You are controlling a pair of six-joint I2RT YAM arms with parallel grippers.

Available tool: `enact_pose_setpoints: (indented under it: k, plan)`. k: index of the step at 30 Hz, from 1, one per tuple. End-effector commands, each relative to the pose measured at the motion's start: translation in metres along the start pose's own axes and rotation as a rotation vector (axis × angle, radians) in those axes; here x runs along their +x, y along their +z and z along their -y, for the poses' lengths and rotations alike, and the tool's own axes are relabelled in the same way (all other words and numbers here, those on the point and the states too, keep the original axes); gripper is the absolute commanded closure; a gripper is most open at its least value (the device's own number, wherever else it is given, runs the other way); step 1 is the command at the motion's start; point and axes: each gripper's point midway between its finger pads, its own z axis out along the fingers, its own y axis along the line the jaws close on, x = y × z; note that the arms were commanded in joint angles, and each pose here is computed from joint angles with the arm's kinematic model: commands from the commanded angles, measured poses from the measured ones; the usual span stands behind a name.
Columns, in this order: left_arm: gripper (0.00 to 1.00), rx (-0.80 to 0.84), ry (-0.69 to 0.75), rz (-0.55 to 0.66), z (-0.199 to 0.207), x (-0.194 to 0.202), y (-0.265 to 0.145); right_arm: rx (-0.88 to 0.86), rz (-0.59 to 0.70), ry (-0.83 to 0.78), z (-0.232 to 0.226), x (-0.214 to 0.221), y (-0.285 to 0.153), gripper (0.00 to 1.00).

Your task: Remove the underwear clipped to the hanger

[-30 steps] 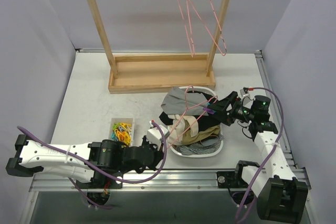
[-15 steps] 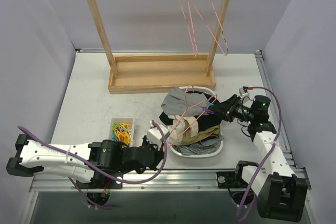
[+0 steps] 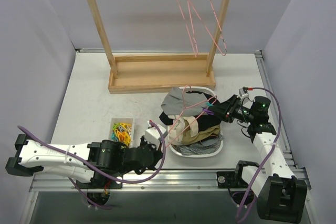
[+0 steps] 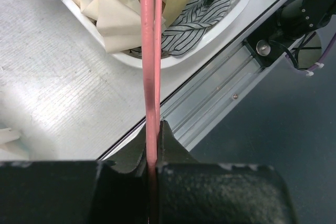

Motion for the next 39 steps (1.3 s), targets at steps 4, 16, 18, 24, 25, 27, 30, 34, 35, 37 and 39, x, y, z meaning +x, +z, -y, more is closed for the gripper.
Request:
enact_pose_setpoints:
  k: [4, 16, 18, 24, 25, 27, 30, 34, 35, 37, 39]
  plan:
    - [0.97, -0.117, -0.033, 0.024, -0.015, -0.002, 0.008, -0.055, 0.007, -0.067, -0.024, -0.006, -0.004, 1.0]
    - [0.98, -0.11, -0.116, 0.16, -0.026, -0.041, -0.01, -0.034, 0.027, -0.107, -0.025, -0.007, -0.006, 1.0]
    - [0.98, -0.106, -0.117, 0.193, -0.028, -0.051, -0.017, 0.0, 0.041, -0.162, -0.022, -0.011, -0.007, 1.0]
    - [0.98, -0.1, -0.097, 0.212, -0.028, -0.065, -0.028, 0.148, 0.069, -0.219, -0.018, -0.019, -0.018, 1.0]
    - [0.98, -0.108, -0.086, 0.199, -0.026, -0.064, -0.026, 0.201, 0.054, -0.225, -0.009, -0.015, -0.022, 1.0]
    - [0.98, -0.112, -0.079, 0.186, -0.025, -0.061, -0.023, 0.279, 0.09, -0.262, -0.005, -0.023, -0.028, 1.0]
    - [0.98, -0.107, -0.083, 0.189, -0.023, -0.062, -0.022, 0.393, 0.106, -0.296, 0.005, -0.024, -0.042, 1.0]
    - [0.98, -0.115, -0.088, 0.219, -0.028, -0.073, -0.032, 0.277, 0.064, -0.342, -0.021, -0.012, -0.037, 1.0]
    - [0.98, -0.137, -0.091, 0.242, -0.033, -0.078, -0.035, 0.247, 0.065, -0.348, -0.029, -0.01, -0.036, 1.0]
    - [0.98, -0.157, -0.106, 0.271, -0.043, -0.086, -0.048, 0.173, 0.029, -0.397, -0.047, -0.003, -0.031, 1.0]
    - [0.98, -0.209, -0.139, 0.319, -0.06, -0.095, -0.062, 0.131, 0.011, -0.434, -0.06, 0.003, -0.028, 1.0]
